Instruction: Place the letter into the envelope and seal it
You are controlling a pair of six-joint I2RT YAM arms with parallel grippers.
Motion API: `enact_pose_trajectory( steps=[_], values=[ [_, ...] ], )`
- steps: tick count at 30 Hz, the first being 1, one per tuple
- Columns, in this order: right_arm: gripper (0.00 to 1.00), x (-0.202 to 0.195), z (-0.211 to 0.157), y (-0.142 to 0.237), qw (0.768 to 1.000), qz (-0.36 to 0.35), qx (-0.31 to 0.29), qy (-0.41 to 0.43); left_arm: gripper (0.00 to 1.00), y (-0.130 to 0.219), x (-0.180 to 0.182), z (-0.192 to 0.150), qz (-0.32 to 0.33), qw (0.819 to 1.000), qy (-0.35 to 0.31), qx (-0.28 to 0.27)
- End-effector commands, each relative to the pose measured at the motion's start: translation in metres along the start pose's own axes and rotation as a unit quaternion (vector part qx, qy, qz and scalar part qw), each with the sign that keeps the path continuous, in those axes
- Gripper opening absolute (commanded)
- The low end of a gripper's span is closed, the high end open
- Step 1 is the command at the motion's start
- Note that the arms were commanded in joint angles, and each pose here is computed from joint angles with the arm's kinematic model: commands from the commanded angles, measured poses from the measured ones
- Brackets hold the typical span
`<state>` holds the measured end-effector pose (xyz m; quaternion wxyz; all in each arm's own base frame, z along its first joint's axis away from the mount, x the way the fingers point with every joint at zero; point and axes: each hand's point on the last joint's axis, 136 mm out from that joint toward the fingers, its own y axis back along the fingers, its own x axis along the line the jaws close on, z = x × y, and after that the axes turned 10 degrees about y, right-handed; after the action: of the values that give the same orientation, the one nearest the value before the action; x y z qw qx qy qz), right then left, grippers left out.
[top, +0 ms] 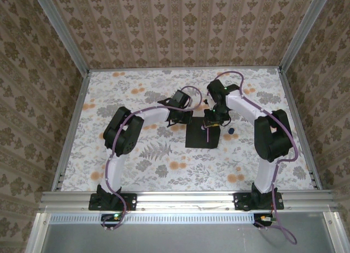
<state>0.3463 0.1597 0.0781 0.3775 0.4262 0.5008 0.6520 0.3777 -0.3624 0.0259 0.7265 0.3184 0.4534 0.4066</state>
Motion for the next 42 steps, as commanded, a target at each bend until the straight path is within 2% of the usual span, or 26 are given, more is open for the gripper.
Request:
enact_pose_trajectory(
  steps=[1, 16, 27, 42],
  values=[
    [0.14, 0.005, -0.024, 0.008, 1.000, -0.006, 0.023, 0.000, 0.00, 0.005, 0.011, -0.017, 0.033, 0.999, 0.017, 0.026],
    [0.14, 0.029, -0.036, 0.011, 1.000, 0.015, 0.026, 0.008, 0.00, 0.004, 0.013, -0.019, 0.050, 0.998, 0.012, 0.033],
    [0.13, 0.014, -0.036, -0.005, 0.999, -0.008, 0.046, 0.011, 0.00, 0.002, 0.022, -0.027, 0.076, 0.996, 0.012, 0.048],
    [0.13, -0.003, 0.003, -0.006, 1.000, -0.009, 0.024, -0.001, 0.00, 0.001, 0.024, -0.030, 0.080, 0.995, 0.023, 0.052]
  ],
)
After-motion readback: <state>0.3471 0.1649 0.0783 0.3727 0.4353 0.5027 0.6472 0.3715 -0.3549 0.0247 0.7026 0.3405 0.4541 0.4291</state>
